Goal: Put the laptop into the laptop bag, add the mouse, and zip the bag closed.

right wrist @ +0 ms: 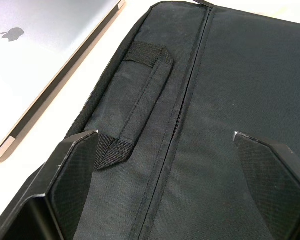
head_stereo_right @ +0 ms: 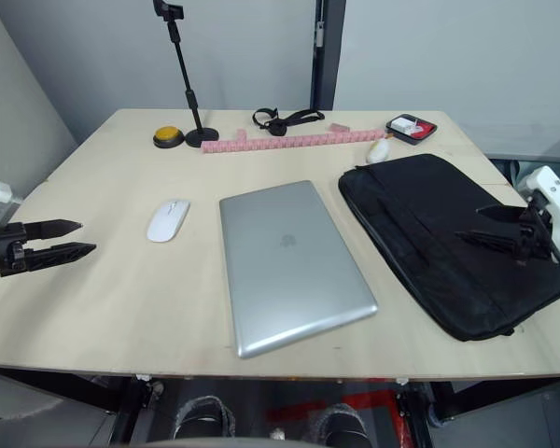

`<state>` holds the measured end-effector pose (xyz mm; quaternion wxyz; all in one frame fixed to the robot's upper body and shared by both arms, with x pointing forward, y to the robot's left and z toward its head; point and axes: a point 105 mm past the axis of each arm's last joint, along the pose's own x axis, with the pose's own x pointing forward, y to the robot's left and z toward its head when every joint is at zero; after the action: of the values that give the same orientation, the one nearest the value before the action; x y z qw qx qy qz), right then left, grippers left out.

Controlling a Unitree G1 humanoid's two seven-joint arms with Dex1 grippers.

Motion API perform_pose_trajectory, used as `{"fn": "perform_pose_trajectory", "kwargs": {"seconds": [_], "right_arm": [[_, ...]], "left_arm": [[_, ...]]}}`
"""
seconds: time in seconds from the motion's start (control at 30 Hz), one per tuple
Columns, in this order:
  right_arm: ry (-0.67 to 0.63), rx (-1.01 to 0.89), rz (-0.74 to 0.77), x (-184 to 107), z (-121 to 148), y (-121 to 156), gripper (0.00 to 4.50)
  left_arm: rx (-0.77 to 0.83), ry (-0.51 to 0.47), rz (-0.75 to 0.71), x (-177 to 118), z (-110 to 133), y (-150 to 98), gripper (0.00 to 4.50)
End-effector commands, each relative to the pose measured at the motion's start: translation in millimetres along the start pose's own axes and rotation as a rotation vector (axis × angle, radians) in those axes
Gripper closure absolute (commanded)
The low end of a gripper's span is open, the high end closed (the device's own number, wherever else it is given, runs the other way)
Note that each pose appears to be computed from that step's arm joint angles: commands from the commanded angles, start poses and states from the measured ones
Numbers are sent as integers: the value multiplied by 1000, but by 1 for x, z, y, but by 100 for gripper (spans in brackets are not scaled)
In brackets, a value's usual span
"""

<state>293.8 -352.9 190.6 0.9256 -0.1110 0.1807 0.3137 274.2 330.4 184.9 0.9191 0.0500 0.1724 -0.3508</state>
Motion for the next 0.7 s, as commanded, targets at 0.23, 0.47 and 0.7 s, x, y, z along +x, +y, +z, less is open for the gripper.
{"fn": "perform_pose_trajectory", "kwargs": {"seconds": [0.23,0.47,0.7], "right_arm": [[-48,-20,-29,-7,11,1,0],[-105,1,-55,-5,13,2,0],[-183,-11,14,7,29,22,0]], "left_arm": [[5,-39,-79,16,8,-20,1],[-7,-58,-140,25,14,-38,1],[-184,-59,-205,59,3,-60,1]]}}
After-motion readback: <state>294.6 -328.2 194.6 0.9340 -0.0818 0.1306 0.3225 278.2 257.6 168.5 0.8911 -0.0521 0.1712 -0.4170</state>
